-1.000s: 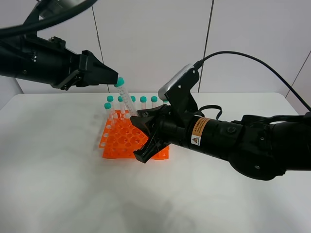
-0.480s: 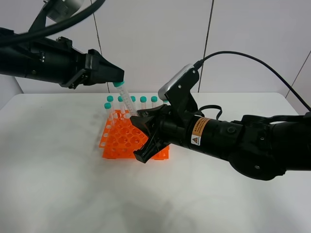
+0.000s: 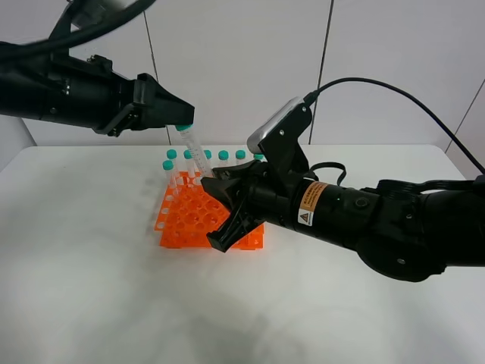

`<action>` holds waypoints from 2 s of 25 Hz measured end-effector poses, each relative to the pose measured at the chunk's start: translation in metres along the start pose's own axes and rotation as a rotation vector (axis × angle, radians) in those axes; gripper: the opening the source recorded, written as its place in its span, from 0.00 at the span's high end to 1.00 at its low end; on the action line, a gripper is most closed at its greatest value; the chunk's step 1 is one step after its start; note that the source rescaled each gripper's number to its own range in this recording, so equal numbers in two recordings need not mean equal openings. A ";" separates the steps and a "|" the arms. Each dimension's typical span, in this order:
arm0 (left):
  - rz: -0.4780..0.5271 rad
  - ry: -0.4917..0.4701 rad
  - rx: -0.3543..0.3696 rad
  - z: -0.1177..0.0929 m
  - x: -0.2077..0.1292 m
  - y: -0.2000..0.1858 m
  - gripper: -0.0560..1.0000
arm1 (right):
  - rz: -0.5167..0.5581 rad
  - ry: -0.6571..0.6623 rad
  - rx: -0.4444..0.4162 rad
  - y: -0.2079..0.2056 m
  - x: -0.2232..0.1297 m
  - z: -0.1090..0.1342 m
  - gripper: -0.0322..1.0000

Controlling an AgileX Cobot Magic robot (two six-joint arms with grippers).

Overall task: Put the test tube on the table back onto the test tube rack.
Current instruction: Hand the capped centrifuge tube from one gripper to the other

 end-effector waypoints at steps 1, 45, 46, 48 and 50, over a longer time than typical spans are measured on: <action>-0.001 -0.002 -0.001 0.000 0.000 0.000 0.00 | -0.004 0.003 0.000 0.000 0.001 0.000 0.96; -0.050 0.007 -0.087 0.004 -0.003 0.033 0.94 | -0.025 0.021 -0.008 0.000 0.003 -0.001 0.96; -0.052 0.005 -0.089 0.004 -0.002 0.033 0.94 | -0.026 0.021 -0.007 0.000 0.003 -0.001 0.96; -0.058 -0.001 -0.090 0.004 -0.002 0.033 0.94 | -0.029 0.021 -0.007 0.000 0.004 -0.001 0.96; -0.062 -0.003 -0.091 0.004 -0.001 0.033 0.94 | -0.032 0.023 -0.008 0.000 0.004 -0.001 0.96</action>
Point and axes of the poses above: a point on each arm's last joint axis where the gripper is mounted, y pointing out along that axis toward the gripper, z along the wrist's bending axis when the last joint is at zero, x = y × z, the point moved 5 cm from there along y, pointing out along that axis toward the gripper, and after that the axes turned 9 degrees about y, right-handed, at the moved point
